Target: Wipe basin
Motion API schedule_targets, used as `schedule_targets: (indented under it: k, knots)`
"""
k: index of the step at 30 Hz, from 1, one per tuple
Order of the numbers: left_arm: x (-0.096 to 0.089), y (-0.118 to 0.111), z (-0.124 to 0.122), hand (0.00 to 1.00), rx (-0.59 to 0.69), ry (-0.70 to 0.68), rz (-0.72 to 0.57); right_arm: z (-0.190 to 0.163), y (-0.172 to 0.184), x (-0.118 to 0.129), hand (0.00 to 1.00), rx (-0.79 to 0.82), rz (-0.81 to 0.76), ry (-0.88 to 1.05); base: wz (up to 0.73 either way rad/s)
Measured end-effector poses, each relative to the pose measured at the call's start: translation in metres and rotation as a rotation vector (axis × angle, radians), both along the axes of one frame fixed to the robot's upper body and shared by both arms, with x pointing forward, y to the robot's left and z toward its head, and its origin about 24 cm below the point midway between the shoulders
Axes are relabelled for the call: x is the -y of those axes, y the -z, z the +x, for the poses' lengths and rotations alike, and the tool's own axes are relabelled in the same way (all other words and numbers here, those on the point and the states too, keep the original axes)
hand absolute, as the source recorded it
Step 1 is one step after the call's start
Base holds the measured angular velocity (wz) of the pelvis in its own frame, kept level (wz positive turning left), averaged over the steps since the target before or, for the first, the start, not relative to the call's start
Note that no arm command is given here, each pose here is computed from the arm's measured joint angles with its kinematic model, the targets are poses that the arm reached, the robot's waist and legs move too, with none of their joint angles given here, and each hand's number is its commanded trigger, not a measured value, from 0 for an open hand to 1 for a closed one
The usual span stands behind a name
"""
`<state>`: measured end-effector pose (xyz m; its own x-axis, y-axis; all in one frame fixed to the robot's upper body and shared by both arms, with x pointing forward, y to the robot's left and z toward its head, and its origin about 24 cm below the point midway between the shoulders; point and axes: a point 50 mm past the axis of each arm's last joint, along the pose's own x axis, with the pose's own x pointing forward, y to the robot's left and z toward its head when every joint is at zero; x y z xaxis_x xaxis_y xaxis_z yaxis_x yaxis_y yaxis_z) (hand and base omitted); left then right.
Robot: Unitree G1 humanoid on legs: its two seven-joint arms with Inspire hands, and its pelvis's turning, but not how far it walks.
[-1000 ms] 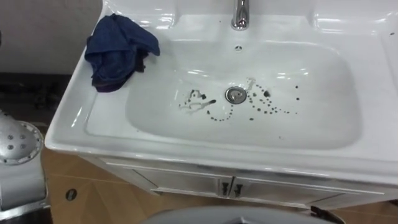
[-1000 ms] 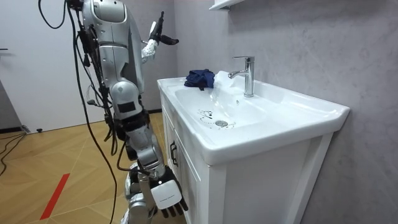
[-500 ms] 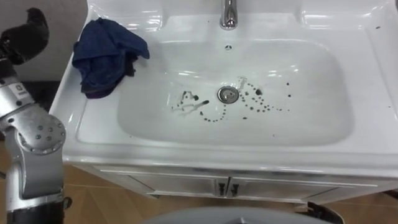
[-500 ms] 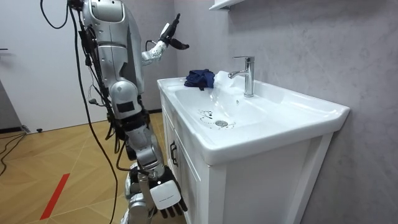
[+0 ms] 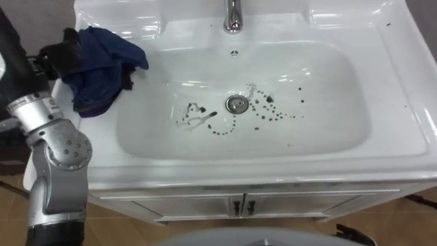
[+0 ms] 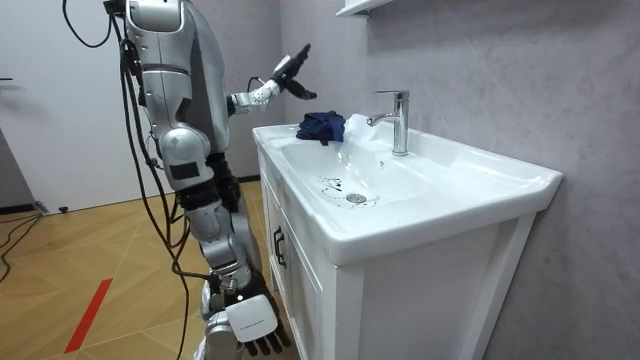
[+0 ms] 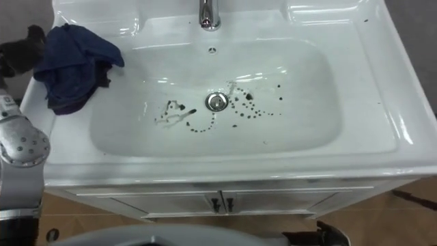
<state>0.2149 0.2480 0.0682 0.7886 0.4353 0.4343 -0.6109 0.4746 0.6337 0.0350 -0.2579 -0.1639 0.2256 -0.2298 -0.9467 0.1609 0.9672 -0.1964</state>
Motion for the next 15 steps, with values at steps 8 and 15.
schedule_targets:
  k: [8,15]
  knots:
    - [0.010,0.016,0.003,0.00,-0.073,0.039,-0.016,0.000,0.000,0.000,0.00,-0.003,-0.002,-0.002,0.00]
    - [0.010,0.023,0.003,0.00,-0.100,0.042,-0.019,0.000,0.000,0.000,0.00,-0.004,-0.004,0.002,-0.01]
